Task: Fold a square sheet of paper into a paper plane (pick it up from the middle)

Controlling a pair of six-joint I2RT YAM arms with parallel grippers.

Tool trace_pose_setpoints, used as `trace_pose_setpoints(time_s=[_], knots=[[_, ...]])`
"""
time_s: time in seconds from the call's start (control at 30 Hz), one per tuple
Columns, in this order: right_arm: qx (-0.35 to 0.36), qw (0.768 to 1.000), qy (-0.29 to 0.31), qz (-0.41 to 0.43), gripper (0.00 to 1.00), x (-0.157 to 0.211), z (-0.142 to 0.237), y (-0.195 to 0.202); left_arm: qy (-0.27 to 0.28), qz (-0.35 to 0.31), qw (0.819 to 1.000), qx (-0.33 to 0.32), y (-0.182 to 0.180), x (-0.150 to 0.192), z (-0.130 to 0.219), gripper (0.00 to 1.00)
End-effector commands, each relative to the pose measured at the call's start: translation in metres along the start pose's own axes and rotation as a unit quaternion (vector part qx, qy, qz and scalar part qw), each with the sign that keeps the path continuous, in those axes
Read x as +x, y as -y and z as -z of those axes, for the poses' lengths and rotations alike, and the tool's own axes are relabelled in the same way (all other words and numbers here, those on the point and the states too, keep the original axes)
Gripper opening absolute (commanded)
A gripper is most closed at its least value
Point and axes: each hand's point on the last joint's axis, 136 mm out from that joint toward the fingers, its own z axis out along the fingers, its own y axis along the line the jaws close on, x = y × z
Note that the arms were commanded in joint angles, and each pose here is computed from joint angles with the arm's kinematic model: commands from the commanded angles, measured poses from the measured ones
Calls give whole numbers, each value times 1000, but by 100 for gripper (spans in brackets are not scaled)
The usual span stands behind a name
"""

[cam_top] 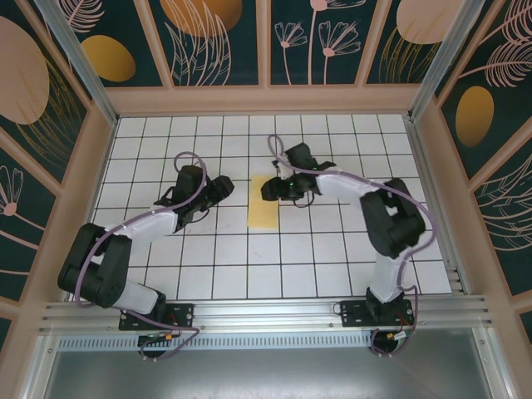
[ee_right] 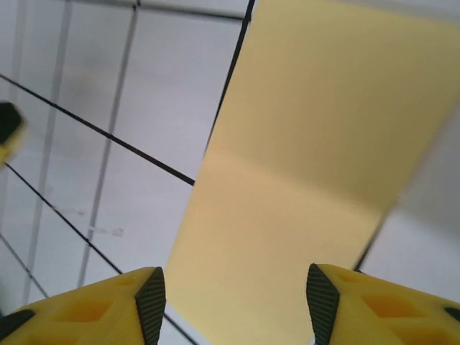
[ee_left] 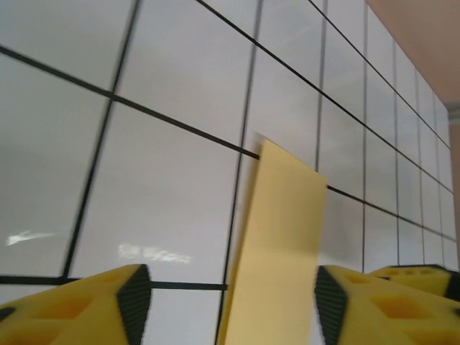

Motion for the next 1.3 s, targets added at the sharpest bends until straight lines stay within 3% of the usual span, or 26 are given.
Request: trace_pose_setpoints(time_s=[0.0, 0.17, 0.4, 0.6, 0.93, 1.27], knots=[[-33, 993, 54, -100, 61, -10, 22, 0, -35, -23, 995, 87, 49, 8, -10, 53], [-10, 983, 51, -175, 63, 14, 25, 22, -105, -18, 985, 136, 77, 39, -35, 37], [-18, 975, 25, -220, 57, 36, 15, 27, -146, -17, 986, 78, 55, 58, -80, 32], [-13, 974, 4, -228, 50, 45, 3, 25, -129, -24, 991, 40, 47, 47, -104, 29], [-10, 971, -21, -236, 49, 57, -11, 25, -117, -17, 992, -48, 1, 53, -114, 28], [-17, 971, -37, -234, 45, 63, -18, 16, -126, -11, 990, -67, -13, 60, -116, 28]])
